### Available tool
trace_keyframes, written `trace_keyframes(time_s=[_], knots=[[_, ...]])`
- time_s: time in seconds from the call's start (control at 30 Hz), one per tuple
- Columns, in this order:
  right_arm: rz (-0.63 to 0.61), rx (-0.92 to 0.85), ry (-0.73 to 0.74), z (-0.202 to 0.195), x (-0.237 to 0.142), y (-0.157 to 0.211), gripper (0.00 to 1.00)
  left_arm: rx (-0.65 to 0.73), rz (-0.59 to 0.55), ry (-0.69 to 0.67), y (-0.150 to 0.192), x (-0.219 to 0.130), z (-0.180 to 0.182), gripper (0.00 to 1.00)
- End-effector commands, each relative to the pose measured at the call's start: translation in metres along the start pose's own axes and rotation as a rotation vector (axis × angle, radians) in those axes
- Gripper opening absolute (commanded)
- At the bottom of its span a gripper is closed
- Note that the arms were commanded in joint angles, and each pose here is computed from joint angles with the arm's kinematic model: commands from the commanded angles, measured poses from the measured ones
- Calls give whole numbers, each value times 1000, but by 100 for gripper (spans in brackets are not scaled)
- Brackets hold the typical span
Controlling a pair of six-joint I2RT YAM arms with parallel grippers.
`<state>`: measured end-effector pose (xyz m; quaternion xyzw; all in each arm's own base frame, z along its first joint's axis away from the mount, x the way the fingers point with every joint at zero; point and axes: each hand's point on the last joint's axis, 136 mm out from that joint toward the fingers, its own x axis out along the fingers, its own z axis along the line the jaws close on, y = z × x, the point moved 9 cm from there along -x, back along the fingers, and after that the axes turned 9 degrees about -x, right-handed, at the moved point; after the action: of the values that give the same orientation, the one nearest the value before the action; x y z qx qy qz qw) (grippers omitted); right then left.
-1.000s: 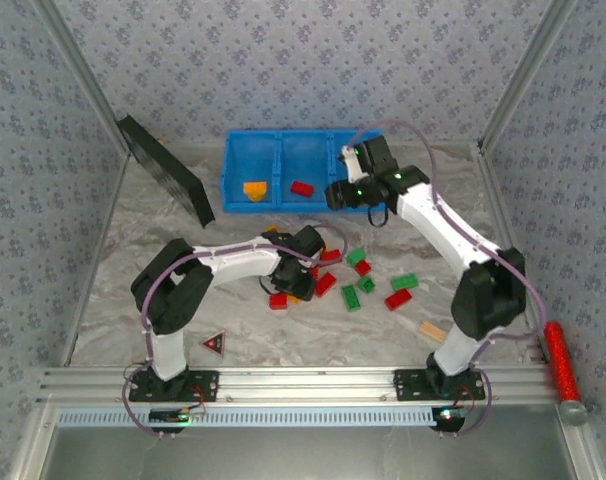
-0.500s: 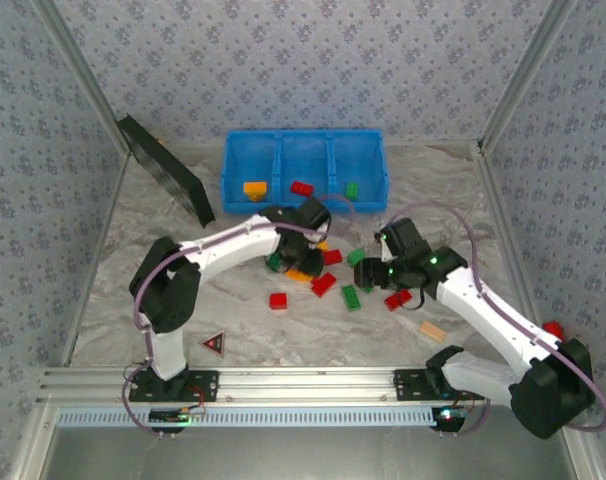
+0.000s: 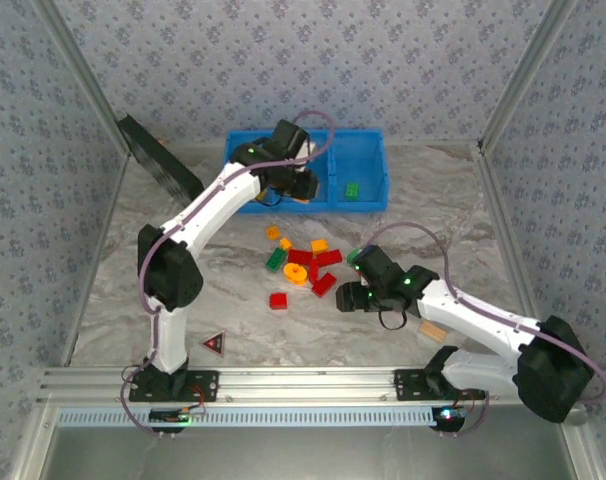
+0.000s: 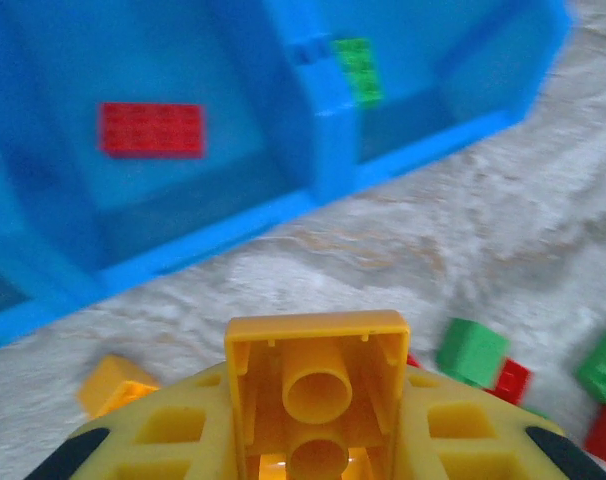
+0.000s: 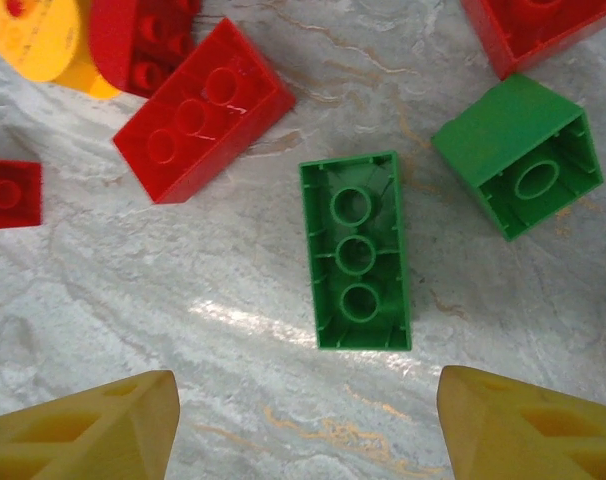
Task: Sort the legos into containers by color
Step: Place the lego in the container.
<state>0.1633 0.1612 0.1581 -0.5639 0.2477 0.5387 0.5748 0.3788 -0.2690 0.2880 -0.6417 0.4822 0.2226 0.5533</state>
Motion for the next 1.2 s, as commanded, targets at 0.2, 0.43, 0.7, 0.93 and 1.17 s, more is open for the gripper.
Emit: trace_keyframes(time_s=[0.2,0.43,0.7,0.93,1.17], knots=[[8,59,73,-6,18,-9,71,-221,-89,-147,-43,-12,110,19],[80,33,113,-8,37,-15,71,-295,-27,-177,-48,22,150,19],[129,-2,125,-9,51,-20,67,-328,34,-206,-56,65,174,20],[162,-20,115,-6,62,-23,54,-362,104,-211,-50,93,182,28],[186,-39,88,-6,65,-18,33,-343,85,-194,-56,83,175,41]])
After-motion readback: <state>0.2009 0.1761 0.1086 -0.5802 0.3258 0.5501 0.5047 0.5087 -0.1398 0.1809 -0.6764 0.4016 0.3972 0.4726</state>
